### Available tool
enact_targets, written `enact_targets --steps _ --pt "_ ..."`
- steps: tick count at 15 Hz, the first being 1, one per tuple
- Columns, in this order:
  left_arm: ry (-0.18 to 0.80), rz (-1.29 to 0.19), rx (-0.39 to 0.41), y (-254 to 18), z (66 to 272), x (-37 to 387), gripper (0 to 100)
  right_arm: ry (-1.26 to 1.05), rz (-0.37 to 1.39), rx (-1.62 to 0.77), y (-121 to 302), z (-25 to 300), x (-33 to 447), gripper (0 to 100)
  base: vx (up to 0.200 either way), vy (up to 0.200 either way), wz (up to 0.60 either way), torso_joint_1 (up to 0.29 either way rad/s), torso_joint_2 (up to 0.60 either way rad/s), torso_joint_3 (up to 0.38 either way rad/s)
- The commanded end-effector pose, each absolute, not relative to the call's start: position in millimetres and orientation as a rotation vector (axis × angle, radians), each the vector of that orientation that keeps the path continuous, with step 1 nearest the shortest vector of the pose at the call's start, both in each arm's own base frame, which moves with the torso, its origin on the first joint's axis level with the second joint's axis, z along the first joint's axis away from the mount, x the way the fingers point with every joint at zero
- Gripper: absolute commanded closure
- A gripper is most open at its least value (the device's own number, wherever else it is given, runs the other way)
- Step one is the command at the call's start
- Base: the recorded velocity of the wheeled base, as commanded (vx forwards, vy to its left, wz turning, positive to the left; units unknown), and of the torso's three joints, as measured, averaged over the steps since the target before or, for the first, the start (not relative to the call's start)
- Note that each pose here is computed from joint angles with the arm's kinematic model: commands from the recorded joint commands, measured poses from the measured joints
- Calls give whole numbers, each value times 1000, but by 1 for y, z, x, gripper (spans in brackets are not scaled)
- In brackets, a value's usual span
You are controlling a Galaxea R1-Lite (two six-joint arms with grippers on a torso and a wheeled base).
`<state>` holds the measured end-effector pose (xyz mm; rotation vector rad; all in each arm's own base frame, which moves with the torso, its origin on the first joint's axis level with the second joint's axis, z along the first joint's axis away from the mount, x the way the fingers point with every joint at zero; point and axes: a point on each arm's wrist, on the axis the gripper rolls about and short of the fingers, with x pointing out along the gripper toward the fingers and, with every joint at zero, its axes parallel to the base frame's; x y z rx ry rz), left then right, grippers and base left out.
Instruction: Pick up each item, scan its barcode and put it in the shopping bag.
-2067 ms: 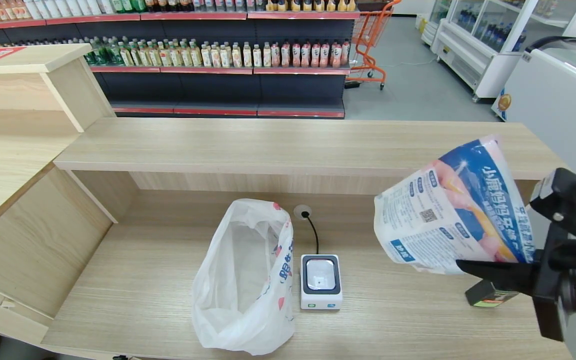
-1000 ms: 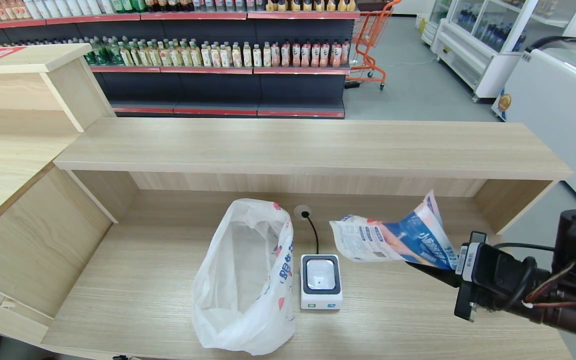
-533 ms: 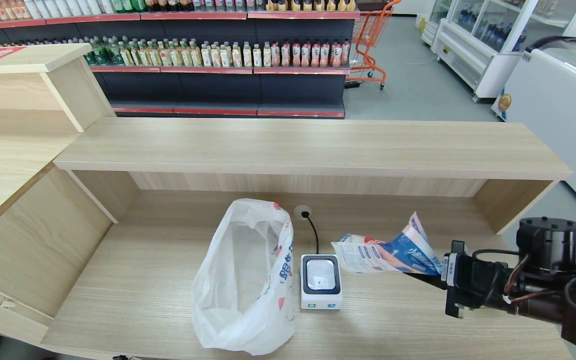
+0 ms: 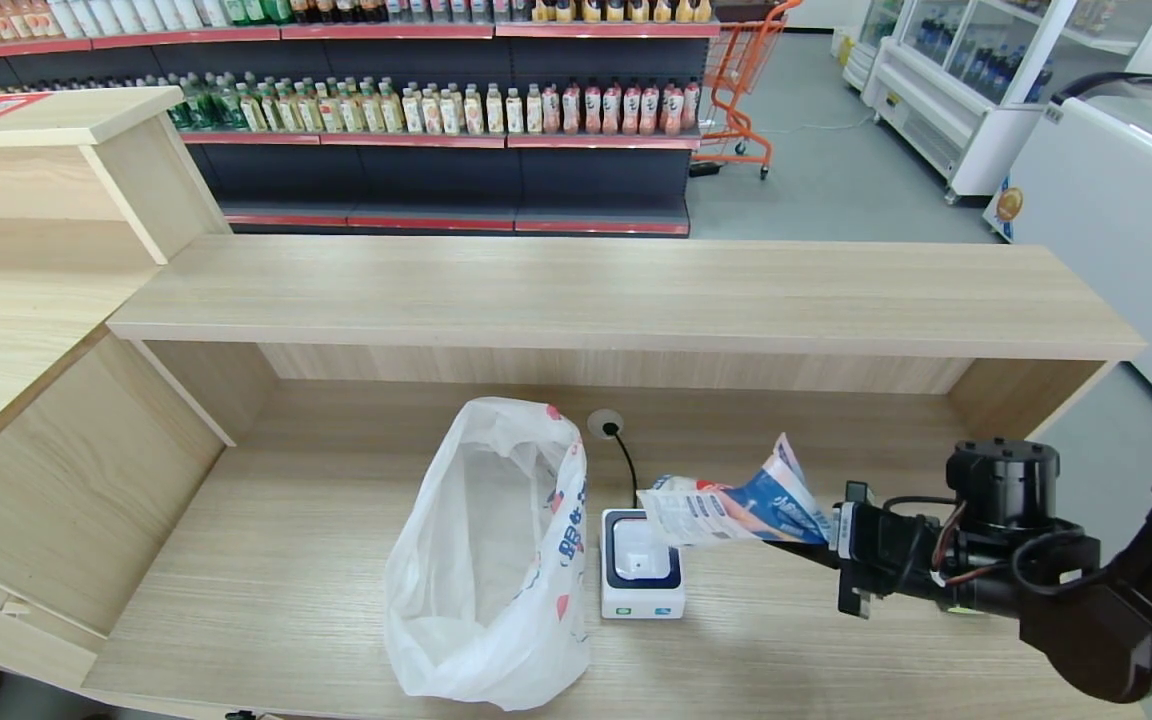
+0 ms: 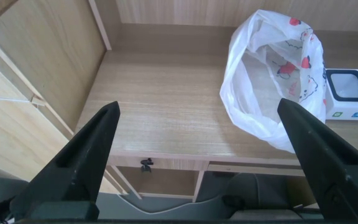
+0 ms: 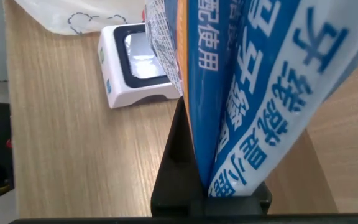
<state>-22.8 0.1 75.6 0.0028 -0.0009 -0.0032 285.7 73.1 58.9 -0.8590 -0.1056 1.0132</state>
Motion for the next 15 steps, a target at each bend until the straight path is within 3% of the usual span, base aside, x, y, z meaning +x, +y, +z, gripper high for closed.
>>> enact_targets --steps 1,8,15 --pt "-2 -3 3 0 76 -23 0 -95 1019 -852 77 45 306 100 0 0 0 0 0 0" --pt "-2 -3 3 0 76 -23 0 -149 1097 -770 105 34 342 100 0 0 0 0 0 0" --pt "-2 -3 3 0 76 -23 0 -133 1198 -756 130 3 343 100 0 0 0 0 0 0"
